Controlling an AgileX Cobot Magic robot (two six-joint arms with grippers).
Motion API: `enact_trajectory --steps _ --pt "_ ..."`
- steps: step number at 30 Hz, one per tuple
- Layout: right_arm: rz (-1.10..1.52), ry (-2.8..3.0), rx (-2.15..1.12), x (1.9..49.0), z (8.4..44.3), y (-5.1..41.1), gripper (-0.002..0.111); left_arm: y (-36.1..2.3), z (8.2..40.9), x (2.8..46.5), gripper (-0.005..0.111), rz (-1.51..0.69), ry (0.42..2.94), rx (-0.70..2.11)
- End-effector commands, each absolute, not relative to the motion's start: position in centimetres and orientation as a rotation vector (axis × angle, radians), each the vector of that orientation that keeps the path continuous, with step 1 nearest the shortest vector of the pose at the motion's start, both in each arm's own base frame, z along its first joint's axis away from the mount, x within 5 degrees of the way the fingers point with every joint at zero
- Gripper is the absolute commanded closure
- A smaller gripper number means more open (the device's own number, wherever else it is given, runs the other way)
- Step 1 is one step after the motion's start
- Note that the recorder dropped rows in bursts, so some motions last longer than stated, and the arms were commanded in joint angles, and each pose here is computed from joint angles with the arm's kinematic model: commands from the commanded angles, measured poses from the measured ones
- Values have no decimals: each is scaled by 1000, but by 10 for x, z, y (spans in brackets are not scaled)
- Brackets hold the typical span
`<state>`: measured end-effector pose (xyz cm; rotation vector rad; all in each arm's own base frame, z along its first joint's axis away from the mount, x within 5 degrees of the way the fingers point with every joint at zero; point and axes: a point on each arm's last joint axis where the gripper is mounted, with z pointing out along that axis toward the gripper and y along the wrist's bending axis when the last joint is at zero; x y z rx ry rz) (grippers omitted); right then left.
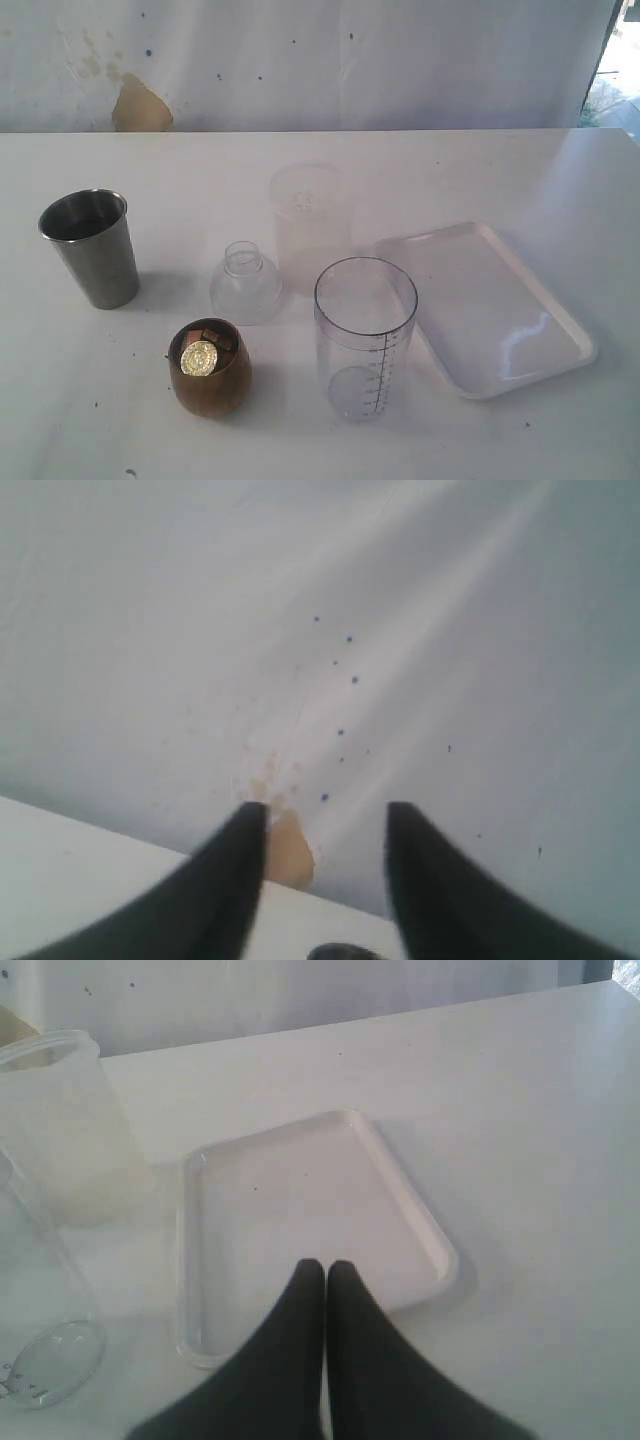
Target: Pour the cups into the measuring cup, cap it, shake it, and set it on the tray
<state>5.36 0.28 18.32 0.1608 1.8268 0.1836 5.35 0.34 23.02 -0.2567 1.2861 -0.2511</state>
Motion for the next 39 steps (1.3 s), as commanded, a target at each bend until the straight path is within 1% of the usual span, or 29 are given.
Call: enact_trajectory --steps 1,4,5,6,7,8,10,12,13,14,16,21,29,33,39 --pt "173 1823 166 53 182 2 108 3 234 52 2 -276 1224 -262" --pt "173 1823 166 53 182 2 108 3 240 49 2 -258 1157 -229" --pt "173 1823 166 53 182 2 108 3 246 47 2 -259 1086 -211" --pt "173 1823 166 53 182 2 108 2 247 50 2 -267 1091 -201" --pt "173 1823 166 53 182 2 108 0 252 52 2 -262 1102 -179" --pt "173 1823 166 53 182 2 108 -4 265 58 2 -247 1131 -111" --pt "173 1823 166 53 182 2 108 -12 281 73 2 -275 1192 -16" --pt "173 1823 166 53 182 2 108 -24 283 94 2 -332 1304 113" --pt "173 1823 166 53 182 2 108 -29 280 100 2 -370 1350 167" --pt "173 1823 166 53 182 2 108 -41 271 109 2 -463 1434 283" --pt "173 1823 166 53 182 2 108 -51 256 117 2 -551 1539 415" --pt "173 1823 166 53 182 2 108 -62 232 133 2 -726 1678 517" --pt "173 1823 166 53 182 2 108 -67 195 160 2 -767 1818 548" --pt "185 1822 181 53 182 2 108 -86 174 170 2 -762 1836 623" --pt "185 1822 181 53 182 2 108 -108 149 173 2 -687 1823 763"
